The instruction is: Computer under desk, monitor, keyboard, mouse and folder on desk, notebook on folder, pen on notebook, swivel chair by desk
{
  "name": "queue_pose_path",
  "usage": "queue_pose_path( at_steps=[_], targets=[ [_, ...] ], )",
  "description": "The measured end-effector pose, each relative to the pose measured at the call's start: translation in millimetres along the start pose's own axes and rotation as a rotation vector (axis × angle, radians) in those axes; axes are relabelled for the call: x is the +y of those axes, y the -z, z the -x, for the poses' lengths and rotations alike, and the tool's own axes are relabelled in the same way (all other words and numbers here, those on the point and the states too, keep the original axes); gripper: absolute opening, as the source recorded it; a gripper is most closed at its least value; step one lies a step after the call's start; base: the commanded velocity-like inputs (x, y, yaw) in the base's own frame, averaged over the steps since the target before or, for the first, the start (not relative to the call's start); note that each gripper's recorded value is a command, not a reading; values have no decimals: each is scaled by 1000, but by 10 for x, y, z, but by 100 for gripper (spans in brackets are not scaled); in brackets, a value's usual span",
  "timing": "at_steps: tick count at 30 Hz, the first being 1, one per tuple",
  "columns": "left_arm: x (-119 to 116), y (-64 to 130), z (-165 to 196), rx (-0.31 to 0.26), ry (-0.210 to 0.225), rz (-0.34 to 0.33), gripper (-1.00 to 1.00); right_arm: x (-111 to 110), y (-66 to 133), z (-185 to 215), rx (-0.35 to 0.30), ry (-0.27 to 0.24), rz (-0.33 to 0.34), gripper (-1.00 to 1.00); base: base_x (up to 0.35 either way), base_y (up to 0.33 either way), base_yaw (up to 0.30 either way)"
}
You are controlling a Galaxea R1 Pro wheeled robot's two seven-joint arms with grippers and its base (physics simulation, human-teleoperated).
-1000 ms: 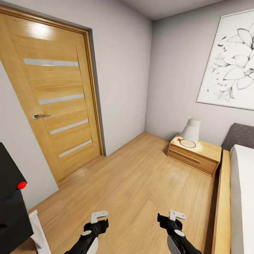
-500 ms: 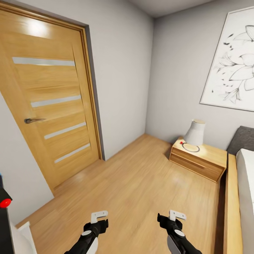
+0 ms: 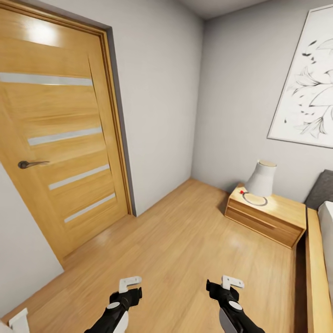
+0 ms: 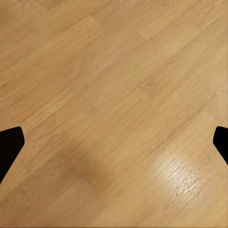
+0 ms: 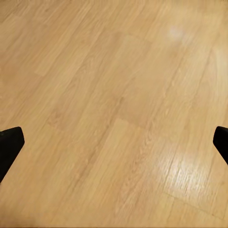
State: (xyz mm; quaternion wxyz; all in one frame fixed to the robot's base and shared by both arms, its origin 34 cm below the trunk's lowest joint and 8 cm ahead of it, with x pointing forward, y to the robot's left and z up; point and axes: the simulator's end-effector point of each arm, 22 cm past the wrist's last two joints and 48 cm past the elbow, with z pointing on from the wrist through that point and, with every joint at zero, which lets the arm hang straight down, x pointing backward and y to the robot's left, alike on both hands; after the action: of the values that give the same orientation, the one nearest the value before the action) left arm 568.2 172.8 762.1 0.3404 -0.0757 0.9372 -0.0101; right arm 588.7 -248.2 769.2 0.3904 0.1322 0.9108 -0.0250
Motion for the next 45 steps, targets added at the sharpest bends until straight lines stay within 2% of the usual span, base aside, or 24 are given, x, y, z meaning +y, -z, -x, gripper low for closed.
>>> queue_pose_path(
  at_steps=[4, 7, 8, 9, 11, 17, 18, 21, 25, 28, 34, 45],
  targets=[
    [7, -1, -6, 1, 0, 1, 100, -3, 1, -11, 2, 0, -1, 100, 321, 0, 0],
    [34, -8, -126, 26, -4, 6, 100, -4, 4, -36, 6, 2, -1, 100, 321, 0, 0],
    [63, -11, -274, 56, -10, 12, 100, -4, 7, -44, 4, 7, 0, 100, 321, 0, 0],
    [114, -9, -497, 96, -19, 22, 100, -24, 24, -77, -11, 26, 0, 100, 321, 0, 0],
    [213, 9, -810, 138, -29, 39, 100, -83, 83, -232, -32, 71, -2, 100, 321, 0, 0],
    [411, 120, -1408, 199, -46, 72, 100, -235, 293, -767, -54, 145, 3, 100, 321, 0, 0],
    [576, 167, -1569, 201, -50, 97, 100, -310, 424, -1054, -64, 163, 7, 100, 321, 0, 0],
    [712, 171, -1579, 189, -57, 112, 100, -373, 536, -1306, -51, 171, 9, 100, 320, 0, 0],
    [959, 305, -1859, 181, -60, 143, 100, -464, 759, -1779, -9, 199, 22, 100, 315, 0, 0],
    [1119, 383, -1926, 130, -58, 161, 100, -474, 870, -1974, 12, 223, 42, 100, 312, 0, 0],
    [1241, 416, -1893, 81, -59, 172, 100, -495, 945, -2093, 24, 234, 50, 100, 305, 0, 0],
    [1296, 426, -1869, 60, -58, 179, 100, -516, 970, -2139, 31, 239, 52, 100, 98, 0, 0]
  ],
)
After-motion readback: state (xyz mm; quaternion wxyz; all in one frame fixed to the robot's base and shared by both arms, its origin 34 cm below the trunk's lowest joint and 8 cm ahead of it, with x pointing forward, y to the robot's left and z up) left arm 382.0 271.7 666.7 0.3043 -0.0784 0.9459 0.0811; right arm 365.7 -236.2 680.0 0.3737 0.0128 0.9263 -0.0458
